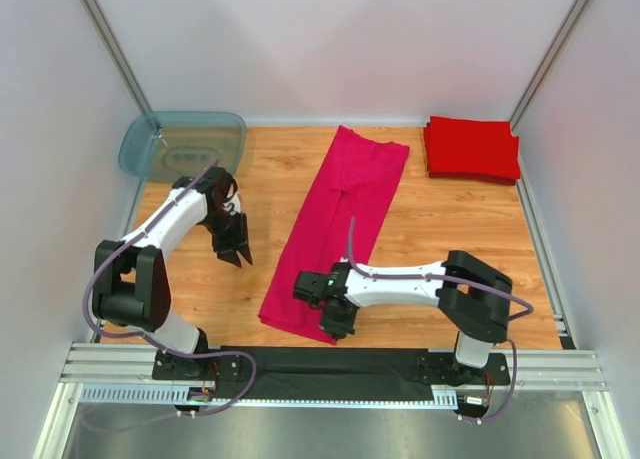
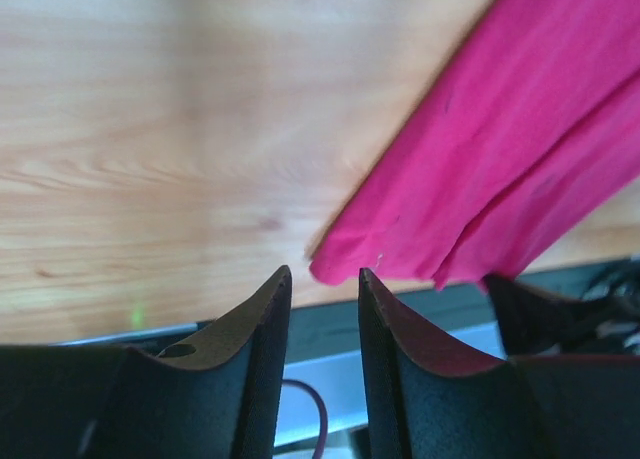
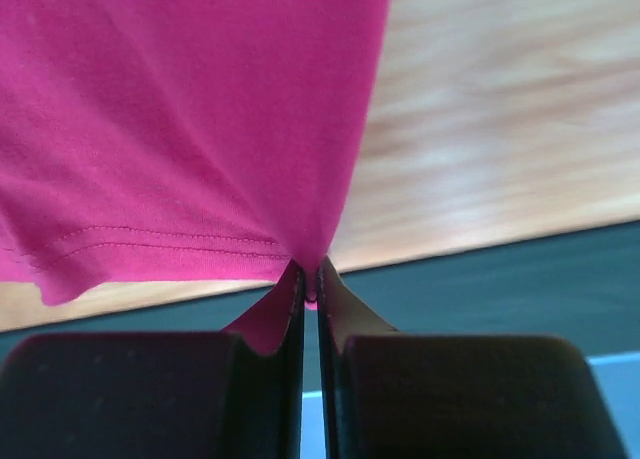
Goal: Fold and stack the t-shirts
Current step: Fold the tshirt
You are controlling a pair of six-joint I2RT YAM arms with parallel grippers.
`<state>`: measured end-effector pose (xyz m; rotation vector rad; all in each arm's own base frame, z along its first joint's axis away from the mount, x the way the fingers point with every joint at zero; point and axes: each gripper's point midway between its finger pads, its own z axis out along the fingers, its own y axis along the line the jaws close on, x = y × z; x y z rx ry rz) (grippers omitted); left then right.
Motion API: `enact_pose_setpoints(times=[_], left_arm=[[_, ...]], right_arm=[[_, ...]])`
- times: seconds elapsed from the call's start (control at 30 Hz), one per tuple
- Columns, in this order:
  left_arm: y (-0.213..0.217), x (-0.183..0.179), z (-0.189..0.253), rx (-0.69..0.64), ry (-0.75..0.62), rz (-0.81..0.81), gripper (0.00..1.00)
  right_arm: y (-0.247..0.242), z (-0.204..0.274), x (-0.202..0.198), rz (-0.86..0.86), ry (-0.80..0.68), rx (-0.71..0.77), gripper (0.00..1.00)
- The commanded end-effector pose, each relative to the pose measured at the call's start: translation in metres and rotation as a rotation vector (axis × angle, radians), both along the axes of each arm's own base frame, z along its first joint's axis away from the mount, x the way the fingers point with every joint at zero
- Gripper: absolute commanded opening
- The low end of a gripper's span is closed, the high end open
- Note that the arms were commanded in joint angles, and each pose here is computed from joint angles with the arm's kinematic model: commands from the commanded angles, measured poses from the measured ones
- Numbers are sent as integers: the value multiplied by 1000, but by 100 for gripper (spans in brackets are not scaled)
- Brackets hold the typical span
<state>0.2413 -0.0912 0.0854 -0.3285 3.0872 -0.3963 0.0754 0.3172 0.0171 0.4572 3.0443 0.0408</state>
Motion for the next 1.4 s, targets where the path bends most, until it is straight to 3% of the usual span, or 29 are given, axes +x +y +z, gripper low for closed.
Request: enact_pose_setpoints(times=[0.0, 0.17, 0.4, 0.57, 0.67, 0.77, 1.2, 1.37], left_arm=[[-31, -38, 13, -114, 31, -95, 41], [-65, -84, 9, -218, 88, -158, 50], [-82, -122, -11, -264, 126, -193, 51], [-91, -141, -18, -315, 156, -219, 52], [-96, -149, -20, -334, 161, -238, 52], [-98, -151, -23, -330, 169, -234, 52], [-103, -158, -49, -306, 237, -229, 51], [-102, -164, -60, -294, 266, -231, 50]], right_arm=[[-50, 11, -11, 44, -24, -87, 3], [-74, 16, -25, 85, -6, -67, 5], [-91, 17, -30, 106, -20, -35, 12], [-85, 30, -31, 133, -42, 68, 37], [-83, 25, -38, 139, -31, 149, 43], [-72, 21, -46, 122, 3, 243, 44], [-77, 0, -48, 60, -4, 299, 38], [-80, 4, -47, 46, -9, 307, 40]])
